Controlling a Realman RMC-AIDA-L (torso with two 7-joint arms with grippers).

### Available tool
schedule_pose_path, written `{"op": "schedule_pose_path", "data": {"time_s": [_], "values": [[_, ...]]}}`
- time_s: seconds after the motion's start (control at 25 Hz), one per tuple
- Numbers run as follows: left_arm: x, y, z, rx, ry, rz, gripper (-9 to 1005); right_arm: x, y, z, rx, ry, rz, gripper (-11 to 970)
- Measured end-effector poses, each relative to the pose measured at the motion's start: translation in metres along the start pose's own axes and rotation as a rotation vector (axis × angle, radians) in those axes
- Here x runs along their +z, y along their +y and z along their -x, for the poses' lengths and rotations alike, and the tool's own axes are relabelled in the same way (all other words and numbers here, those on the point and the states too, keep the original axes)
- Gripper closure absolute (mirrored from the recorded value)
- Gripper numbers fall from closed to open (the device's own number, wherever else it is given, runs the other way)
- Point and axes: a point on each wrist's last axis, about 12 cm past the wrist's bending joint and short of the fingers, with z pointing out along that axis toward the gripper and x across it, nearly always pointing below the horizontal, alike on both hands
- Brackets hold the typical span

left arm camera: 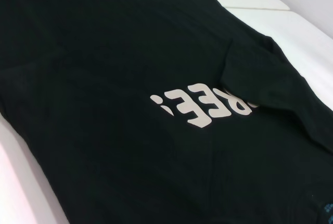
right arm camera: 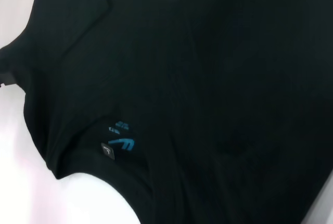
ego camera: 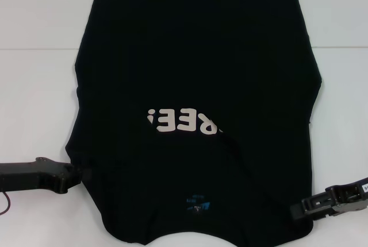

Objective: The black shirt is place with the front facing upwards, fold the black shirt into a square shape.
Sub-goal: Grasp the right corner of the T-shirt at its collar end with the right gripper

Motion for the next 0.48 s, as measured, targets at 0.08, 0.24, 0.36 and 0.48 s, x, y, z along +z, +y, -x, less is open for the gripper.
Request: {"op": "schedule_pose_path", "data": {"time_s": [0.08, 0.24, 0.36, 0.48], "values": [[0.0, 0.0, 0.0, 0.0, 0.0, 0.0, 976, 0.0006, 0.0011, 0.0014, 0.001, -0.001, 0.0, 74], [0.0002, 0.0, 0.0003, 0.005, 0.0, 0.0, 974, 0.0031, 0.0041, 0.0038, 0.0, 0.001, 0.003, 146], [0.0001, 0.0002, 0.0004, 0.008, -0.001, 0.001, 973, 0.0048, 0.0052, 0.0048, 0.0, 0.005, -0.002, 219], [-0.0003, 0.0005, 0.0006, 0.008, -0.001, 0.002, 972, 0.006, 0.0044, 0.0056, 0.014, 0.007, -0.018, 361]]}}
